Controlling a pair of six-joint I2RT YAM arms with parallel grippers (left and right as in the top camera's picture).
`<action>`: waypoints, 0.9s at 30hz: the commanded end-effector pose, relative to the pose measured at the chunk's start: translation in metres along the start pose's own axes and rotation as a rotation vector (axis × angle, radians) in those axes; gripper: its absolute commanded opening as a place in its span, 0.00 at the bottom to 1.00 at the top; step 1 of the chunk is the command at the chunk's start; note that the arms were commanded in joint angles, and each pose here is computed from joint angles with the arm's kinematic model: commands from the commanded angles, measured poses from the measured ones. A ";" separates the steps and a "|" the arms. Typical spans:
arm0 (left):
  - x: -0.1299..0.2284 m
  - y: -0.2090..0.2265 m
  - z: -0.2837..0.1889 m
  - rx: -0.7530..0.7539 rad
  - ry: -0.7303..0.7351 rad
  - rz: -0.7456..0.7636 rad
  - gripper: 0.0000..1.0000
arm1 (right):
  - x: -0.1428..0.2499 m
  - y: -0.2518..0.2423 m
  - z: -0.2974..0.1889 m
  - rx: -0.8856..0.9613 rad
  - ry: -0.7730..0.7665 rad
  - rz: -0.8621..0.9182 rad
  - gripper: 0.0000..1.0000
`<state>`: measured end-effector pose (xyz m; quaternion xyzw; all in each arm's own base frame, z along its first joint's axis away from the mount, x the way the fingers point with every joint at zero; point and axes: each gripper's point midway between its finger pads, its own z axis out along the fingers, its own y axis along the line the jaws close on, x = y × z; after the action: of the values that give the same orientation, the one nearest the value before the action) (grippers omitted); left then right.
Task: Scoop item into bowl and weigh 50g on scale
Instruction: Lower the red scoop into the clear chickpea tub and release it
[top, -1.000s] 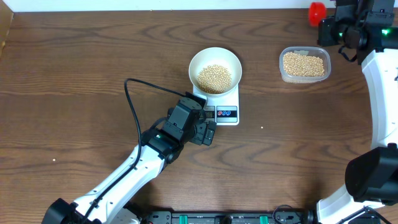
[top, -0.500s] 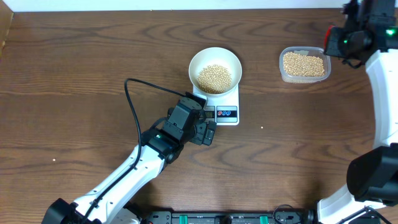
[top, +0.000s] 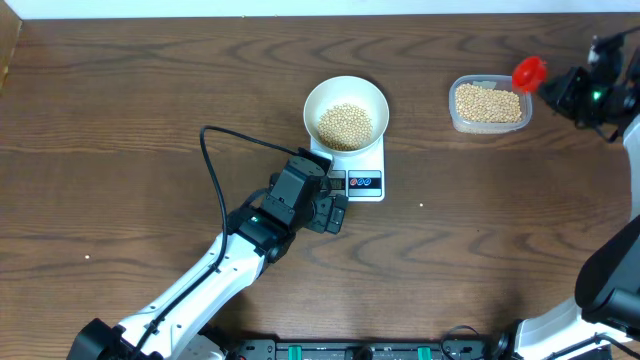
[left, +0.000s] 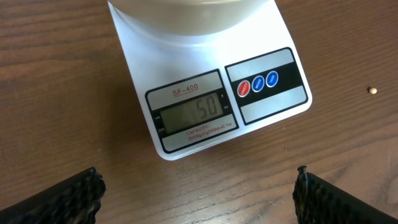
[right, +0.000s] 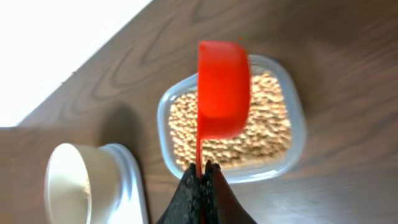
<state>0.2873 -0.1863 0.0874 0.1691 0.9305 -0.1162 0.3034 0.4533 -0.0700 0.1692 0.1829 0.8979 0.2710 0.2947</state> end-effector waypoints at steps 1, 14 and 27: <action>0.001 0.001 0.000 0.002 0.002 0.003 0.99 | 0.017 0.016 -0.001 -0.148 0.036 0.047 0.01; 0.001 0.001 0.000 0.002 0.003 0.003 0.99 | 0.041 -0.025 0.007 -0.069 0.063 0.145 0.04; 0.001 0.001 0.000 0.002 0.000 0.003 0.99 | 0.060 -0.048 0.013 0.019 0.090 0.199 0.59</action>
<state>0.2874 -0.1864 0.0875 0.1691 0.9304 -0.1163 0.3037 0.4098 -0.0701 0.1000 0.2576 0.8918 0.3032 0.2154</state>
